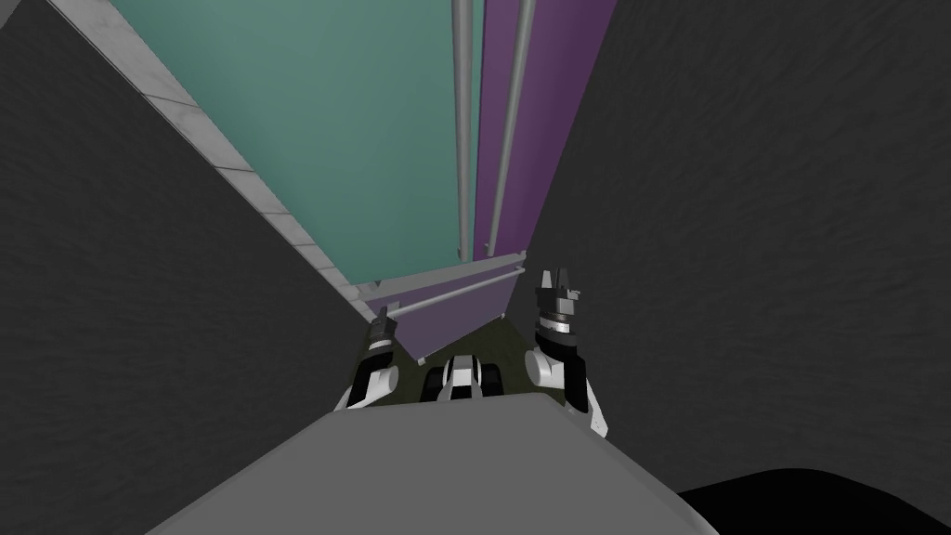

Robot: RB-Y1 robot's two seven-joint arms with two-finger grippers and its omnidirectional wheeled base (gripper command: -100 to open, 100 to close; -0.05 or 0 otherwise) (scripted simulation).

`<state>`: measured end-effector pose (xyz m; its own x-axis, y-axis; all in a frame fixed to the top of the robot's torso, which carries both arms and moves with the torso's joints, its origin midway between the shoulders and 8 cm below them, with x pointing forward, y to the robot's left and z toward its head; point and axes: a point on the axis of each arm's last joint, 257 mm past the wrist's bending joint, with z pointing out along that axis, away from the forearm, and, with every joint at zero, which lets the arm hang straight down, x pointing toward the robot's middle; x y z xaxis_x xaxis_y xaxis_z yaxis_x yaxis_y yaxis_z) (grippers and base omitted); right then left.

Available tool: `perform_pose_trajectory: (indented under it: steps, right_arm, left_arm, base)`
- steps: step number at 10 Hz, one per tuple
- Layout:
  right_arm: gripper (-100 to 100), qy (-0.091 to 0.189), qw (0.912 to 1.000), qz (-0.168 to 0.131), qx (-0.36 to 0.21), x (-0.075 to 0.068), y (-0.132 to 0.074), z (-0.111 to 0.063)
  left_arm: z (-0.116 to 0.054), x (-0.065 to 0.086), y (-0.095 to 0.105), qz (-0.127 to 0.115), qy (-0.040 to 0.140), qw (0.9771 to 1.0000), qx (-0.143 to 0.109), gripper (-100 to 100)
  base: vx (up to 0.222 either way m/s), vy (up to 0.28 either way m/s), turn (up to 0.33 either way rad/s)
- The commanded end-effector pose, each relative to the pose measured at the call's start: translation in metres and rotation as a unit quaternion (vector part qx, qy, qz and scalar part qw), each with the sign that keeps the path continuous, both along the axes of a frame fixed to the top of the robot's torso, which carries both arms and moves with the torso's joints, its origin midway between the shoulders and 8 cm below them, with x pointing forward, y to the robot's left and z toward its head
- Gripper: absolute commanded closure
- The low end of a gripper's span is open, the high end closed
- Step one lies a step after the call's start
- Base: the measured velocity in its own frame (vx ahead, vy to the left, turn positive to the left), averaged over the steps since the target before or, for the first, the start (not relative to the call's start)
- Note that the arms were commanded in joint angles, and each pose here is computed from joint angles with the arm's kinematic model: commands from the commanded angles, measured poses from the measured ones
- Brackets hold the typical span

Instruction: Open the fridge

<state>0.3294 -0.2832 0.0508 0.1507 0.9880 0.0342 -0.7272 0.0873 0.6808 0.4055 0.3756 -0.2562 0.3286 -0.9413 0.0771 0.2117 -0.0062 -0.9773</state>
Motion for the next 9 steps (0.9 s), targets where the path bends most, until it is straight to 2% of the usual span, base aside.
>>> perform_pose_trajectory:
  steps: [1, 2, 3, 4, 5, 6, 7, 8, 9]
  right_arm:
    - [0, 0.000, 1.0000, 0.000, 0.000, 0.000, 0.000, 0.000]
    - [0, 0.000, 1.0000, 0.000, 0.000, 0.000, 0.000, 0.000]
    - [0, 0.000, 1.0000, 0.000, 0.000, 0.000, 0.000, 0.000]
    - [0, 0.000, 1.0000, 0.000, 0.000, 0.000, 0.000, 0.000]
    - [0, 0.000, 1.0000, 0.000, 0.000, 0.000, 0.000, 0.000]
    - [0, 0.000, 1.0000, 0.000, 0.000, 0.000, 0.000, 0.000]
    - [0, 0.000, 1.0000, 0.000, 0.000, 0.000, 0.000, 0.000]
    - [0, 0.000, 1.0000, 0.000, 0.000, 0.000, 0.000, 0.000]
    - [0, 0.000, 1.0000, 0.000, 0.000, 0.000, 0.000, 0.000]
  left_arm:
    - [-0.001, 0.022, -0.005, -0.011, -0.005, 0.9999, -0.001, 100]
    - [-0.008, 0.021, -0.005, -0.011, 0.001, 0.9999, -0.003, 100]
    - [0.000, 0.034, -0.006, -0.017, -0.009, 0.9998, 0.002, 100]
    - [0.001, 0.044, -0.010, -0.022, -0.012, 0.9997, -0.001, 100]
    - [-0.011, 0.042, -0.010, -0.022, 0.000, 0.9998, -0.004, 100]
    - [-0.014, 0.042, -0.010, -0.022, 0.002, 0.9998, -0.005, 100]
    - [-0.003, 0.057, -0.011, -0.028, -0.010, 0.9995, 0.000, 100]
    - [-0.001, 0.065, -0.015, -0.032, -0.014, 0.9994, -0.002, 100]
    - [-0.010, 0.064, -0.015, -0.032, -0.005, 0.9995, -0.004, 100]
  base:
    - [-0.083, -0.026, 0.074]
    - [-0.049, -0.013, 0.003]
    - [-0.109, -0.044, 0.091]
    - [-0.104, -0.045, 0.079]
    - [-0.043, -0.014, 0.018]
    - [-0.009, 0.002, -0.014]
    - [-0.066, -0.026, 0.096]
    - [-0.078, -0.038, 0.075]
    - [-0.036, -0.012, 0.012]
